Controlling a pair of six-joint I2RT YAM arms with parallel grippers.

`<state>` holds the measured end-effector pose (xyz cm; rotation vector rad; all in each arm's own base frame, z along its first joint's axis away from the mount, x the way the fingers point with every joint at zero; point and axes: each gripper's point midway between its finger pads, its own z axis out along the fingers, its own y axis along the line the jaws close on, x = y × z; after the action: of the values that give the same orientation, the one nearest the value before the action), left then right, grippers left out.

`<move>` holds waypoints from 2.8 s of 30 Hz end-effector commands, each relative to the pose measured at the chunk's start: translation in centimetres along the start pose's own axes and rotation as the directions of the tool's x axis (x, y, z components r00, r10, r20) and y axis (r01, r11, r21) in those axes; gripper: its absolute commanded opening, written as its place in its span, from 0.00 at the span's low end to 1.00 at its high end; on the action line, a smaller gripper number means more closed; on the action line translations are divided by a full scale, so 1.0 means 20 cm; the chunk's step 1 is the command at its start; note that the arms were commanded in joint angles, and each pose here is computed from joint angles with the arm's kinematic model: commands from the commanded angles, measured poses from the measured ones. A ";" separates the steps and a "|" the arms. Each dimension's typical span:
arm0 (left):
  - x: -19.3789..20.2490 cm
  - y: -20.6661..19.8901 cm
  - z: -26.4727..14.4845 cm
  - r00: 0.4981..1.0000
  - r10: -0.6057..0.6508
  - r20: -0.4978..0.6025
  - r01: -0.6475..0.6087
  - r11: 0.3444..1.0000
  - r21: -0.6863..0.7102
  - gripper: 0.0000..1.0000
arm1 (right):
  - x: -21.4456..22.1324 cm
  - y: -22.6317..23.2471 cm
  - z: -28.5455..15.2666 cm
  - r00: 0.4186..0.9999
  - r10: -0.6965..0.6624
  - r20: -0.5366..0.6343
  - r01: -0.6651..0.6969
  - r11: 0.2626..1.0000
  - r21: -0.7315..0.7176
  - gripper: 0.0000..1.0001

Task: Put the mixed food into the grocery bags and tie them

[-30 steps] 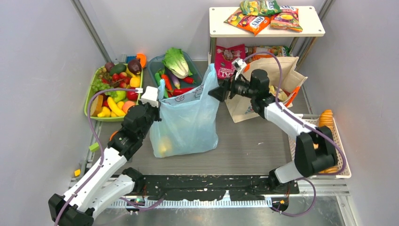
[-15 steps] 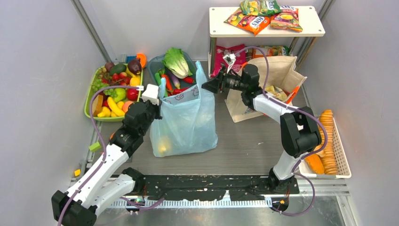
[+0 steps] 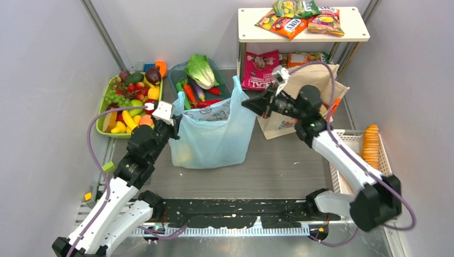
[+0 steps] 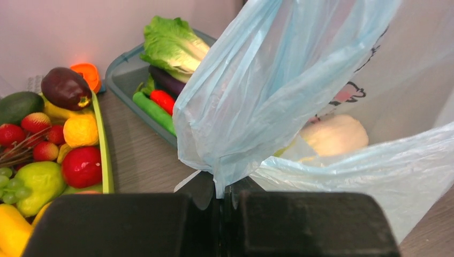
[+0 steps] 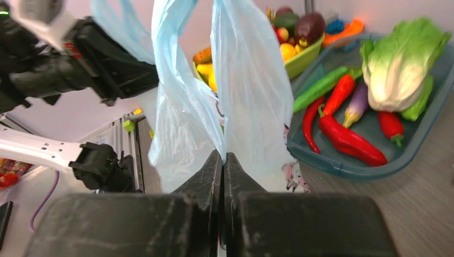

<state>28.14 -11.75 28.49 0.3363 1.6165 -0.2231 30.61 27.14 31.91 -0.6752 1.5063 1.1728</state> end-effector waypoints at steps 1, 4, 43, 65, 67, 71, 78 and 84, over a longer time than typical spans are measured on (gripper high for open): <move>-0.19 -0.06 -0.07 0.992 -0.075 0.098 0.068 0.995 0.078 0.00 | -0.17 0.18 -0.19 0.989 -0.123 0.085 0.116 0.990 0.080 0.05; -0.17 -0.10 -0.06 0.989 -0.126 0.082 0.117 0.988 0.104 0.00 | -0.18 0.25 -0.29 0.989 -0.115 0.091 0.104 0.987 0.123 0.05; -0.37 -0.63 0.61 0.985 -0.117 0.127 0.080 0.962 0.262 0.00 | -0.15 0.06 -0.82 0.979 -0.190 -0.070 0.190 0.743 0.642 0.95; -0.26 -0.58 0.64 0.984 -0.117 0.137 0.080 0.965 0.249 0.00 | 0.04 -0.15 -0.82 0.996 -0.080 -0.049 0.092 0.760 0.643 0.96; -0.25 -0.57 0.64 0.984 -0.112 0.137 0.076 0.966 0.249 0.00 | 0.02 -0.18 -0.82 0.997 -0.070 -0.019 0.066 0.764 0.642 0.95; -0.24 -0.56 0.64 0.985 -0.104 0.137 0.068 0.968 0.241 0.00 | 0.03 -0.25 -0.78 0.999 -0.049 0.006 0.035 0.782 0.623 0.95; -0.25 -0.54 0.65 0.986 -0.083 0.145 0.046 0.970 0.239 0.00 | 0.08 -0.19 -0.63 0.999 -0.039 -0.029 0.048 0.898 0.438 0.99; -0.25 -0.54 0.64 0.988 -0.056 0.142 0.019 0.967 0.254 0.00 | 0.08 -0.16 -0.62 0.999 -0.043 -0.024 0.049 0.911 0.409 0.43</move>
<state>36.64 -27.08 27.60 0.4843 1.5868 -0.4748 28.66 13.93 26.15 -0.3676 1.7834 0.7360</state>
